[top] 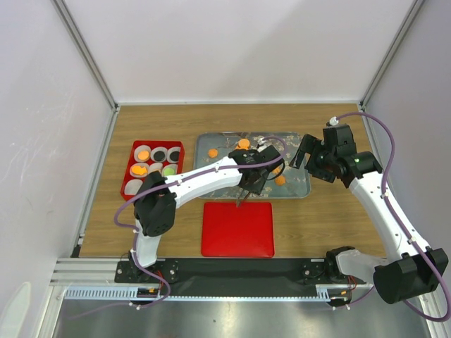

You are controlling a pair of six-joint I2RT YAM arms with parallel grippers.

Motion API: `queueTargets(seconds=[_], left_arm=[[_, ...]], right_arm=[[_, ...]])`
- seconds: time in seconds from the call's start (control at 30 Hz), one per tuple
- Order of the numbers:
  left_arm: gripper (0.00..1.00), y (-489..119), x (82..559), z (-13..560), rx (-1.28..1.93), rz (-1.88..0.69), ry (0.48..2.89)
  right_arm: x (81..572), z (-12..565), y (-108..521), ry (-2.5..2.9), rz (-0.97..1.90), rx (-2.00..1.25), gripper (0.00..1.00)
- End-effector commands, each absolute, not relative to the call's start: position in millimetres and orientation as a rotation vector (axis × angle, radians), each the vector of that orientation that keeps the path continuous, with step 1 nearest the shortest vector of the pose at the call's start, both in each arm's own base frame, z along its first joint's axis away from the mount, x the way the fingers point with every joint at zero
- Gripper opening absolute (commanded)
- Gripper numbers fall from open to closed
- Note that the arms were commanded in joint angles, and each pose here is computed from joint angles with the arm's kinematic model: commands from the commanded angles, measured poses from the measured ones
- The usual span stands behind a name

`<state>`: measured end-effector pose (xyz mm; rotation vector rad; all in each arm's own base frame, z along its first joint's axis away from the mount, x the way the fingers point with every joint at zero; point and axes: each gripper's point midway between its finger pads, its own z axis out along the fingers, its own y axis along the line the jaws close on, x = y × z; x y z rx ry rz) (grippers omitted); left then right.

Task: Pack the cookies

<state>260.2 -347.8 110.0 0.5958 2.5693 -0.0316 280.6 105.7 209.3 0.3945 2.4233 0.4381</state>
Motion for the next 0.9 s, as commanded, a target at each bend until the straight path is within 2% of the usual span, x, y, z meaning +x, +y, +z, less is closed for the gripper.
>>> queueTargets(seconds=[0.0,0.2,0.5,0.87], left_arm=[[0.44,-356,267,141,0.546,-0.134,2.526],[0.43,-344,273,170,0.454,-0.223,2.494],[0.43,-313,278,194,0.363,-0.216,2.466],[0.42,-228,279,226,0.128,-0.169,2.433]], right_arm=[[282,223,105,2.382,0.457,0.375,0.94],[283,222,105,2.379,0.456,0.373,0.94],[290,218,111,2.388,0.477,0.374,0.94],[301,215,119,2.395,0.510,0.365,0.94]])
